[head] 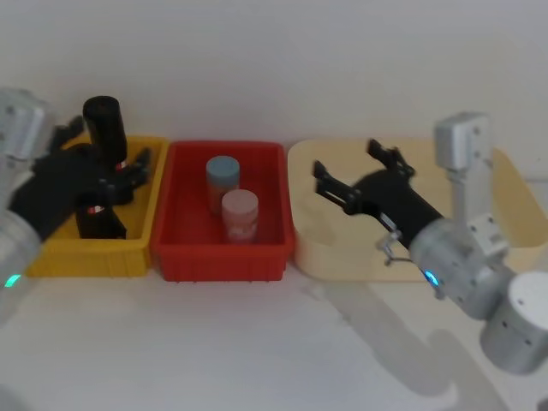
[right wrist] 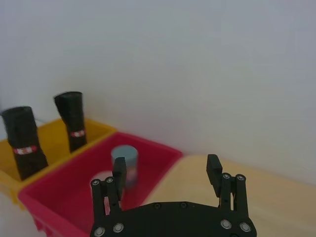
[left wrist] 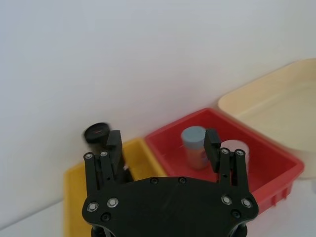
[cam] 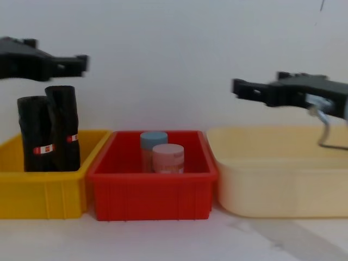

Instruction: Pick up the garbage bag with the one hand and transfer it to the other hand.

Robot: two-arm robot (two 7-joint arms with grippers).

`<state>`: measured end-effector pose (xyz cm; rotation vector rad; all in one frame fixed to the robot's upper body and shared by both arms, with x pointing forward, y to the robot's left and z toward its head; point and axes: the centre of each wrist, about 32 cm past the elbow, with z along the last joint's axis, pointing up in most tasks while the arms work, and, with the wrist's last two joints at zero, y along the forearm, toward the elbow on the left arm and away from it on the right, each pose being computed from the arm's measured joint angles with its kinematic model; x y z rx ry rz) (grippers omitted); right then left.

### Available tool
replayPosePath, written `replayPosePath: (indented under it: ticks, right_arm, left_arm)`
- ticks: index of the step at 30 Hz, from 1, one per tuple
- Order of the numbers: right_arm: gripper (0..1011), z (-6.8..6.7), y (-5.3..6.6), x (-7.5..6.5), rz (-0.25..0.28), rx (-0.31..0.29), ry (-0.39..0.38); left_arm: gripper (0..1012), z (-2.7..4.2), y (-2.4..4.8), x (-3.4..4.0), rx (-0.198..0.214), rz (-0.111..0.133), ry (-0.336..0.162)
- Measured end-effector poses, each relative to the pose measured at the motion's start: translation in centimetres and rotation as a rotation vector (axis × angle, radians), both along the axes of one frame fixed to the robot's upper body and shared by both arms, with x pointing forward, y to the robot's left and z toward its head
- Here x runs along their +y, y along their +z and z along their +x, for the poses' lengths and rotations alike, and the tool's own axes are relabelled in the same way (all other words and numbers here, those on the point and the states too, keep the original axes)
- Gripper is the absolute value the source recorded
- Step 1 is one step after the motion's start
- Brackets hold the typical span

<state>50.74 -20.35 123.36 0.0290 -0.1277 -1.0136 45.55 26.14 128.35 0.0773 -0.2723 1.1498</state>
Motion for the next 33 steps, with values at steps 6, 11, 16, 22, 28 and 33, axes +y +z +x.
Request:
replayPosePath:
  ticks: [6, 11, 16, 22, 28, 33]
  right_arm:
    - [1001, 2.5, 1.3, 2.3, -0.028, 0.013, 0.064]
    - [1002, 4.1, 2.0, 3.8, -0.05, 0.033, 0.103]
    - [1001, 5.6, 2.7, 5.2, -0.074, 0.059, 0.146]
    - [1001, 6.7, 3.2, 6.2, -0.095, 0.085, 0.183]
    - [1001, 7.6, 3.6, 7.1, -0.117, 0.111, 0.216]
    - [1001, 8.0, 3.8, 7.4, -0.127, 0.126, 0.234]
  left_arm:
    - [1001, -1.04, 0.84, 3.23, 0.022, 0.002, 0.034]
    - [1001, -1.43, 1.16, 5.6, 0.052, -0.004, 0.053]
    - [1001, -1.25, 1.07, 7.15, 0.08, -0.017, 0.06]
    - [1001, -0.57, 0.76, 8.13, 0.103, -0.033, 0.058]
    - [1001, 0.72, 0.16, 8.53, 0.126, -0.053, 0.045]
    - [1001, 2.04, -0.53, 8.46, 0.146, -0.068, 0.035]
